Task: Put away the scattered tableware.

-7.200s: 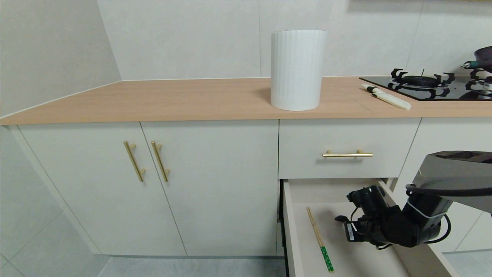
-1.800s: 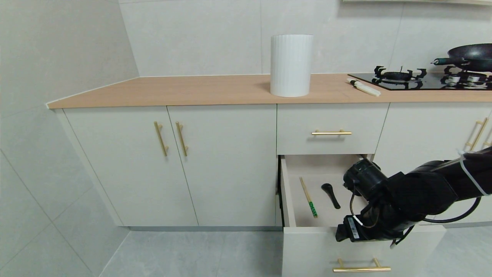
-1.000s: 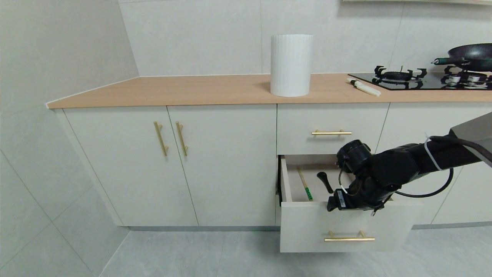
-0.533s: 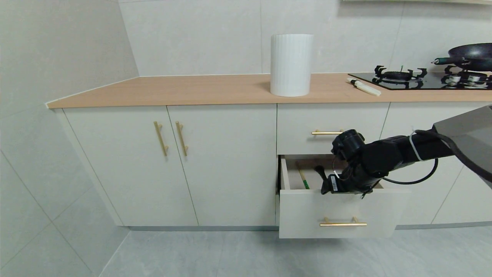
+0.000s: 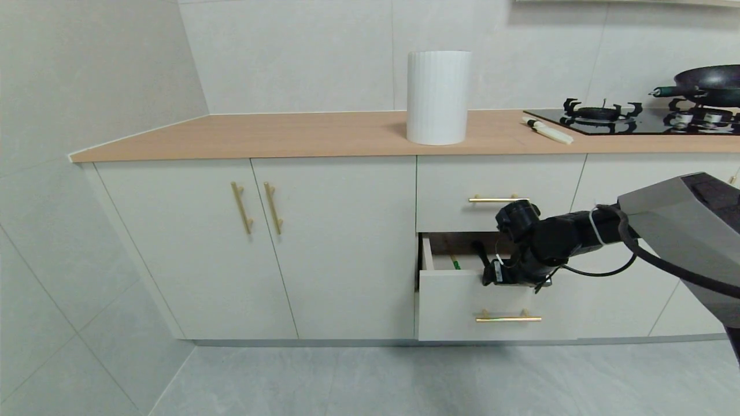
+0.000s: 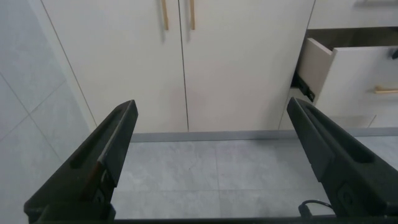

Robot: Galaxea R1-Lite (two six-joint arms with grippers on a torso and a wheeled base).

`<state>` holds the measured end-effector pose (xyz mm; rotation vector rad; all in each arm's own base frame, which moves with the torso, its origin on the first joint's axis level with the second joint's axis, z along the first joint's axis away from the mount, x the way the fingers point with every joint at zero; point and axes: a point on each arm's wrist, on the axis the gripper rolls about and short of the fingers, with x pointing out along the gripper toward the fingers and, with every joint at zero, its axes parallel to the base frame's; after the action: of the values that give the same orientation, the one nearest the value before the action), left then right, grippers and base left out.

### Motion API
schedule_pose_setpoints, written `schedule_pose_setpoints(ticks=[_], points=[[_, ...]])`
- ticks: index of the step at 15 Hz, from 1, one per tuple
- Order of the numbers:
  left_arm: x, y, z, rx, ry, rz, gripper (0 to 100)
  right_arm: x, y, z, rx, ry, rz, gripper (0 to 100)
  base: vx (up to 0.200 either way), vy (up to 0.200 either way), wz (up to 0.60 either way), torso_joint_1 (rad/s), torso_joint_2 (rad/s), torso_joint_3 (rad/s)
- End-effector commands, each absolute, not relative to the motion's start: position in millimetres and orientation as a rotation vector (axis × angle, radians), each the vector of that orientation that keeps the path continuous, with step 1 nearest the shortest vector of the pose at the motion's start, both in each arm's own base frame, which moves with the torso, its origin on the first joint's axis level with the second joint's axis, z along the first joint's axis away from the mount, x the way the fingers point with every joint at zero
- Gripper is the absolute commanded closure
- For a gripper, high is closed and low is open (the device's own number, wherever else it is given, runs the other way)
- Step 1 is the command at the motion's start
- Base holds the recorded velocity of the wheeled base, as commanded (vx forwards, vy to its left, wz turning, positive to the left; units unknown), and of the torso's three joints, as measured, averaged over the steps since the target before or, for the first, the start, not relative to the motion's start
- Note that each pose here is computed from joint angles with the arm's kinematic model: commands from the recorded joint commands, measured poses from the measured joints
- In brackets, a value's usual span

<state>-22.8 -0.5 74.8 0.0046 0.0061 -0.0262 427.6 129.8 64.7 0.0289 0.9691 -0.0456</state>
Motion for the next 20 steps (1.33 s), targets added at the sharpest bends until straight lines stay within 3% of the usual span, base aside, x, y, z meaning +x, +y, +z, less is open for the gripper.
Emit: schedule_pose_setpoints(ticks=[1,8,20], points=[[-23,-1,75,0.005,0.006,-0.026,0,434,129,53,0.034,0.959,-0.057,0,0.0,0.0,0.0,0.0,0.0,0.0],[-23,-1,75,0.005,0.006,-0.026,0,450,127,43,0.078,0.834,-0.087,0,0.0,0.0,0.0,0.0,0.0,0.0],[-23,-1,75,0.005,0.006,-0.026,0,494,121,-1,0.15,0.548,-0.206,0,0.0,0.0,0.0,0.0,0.0,0.0]])
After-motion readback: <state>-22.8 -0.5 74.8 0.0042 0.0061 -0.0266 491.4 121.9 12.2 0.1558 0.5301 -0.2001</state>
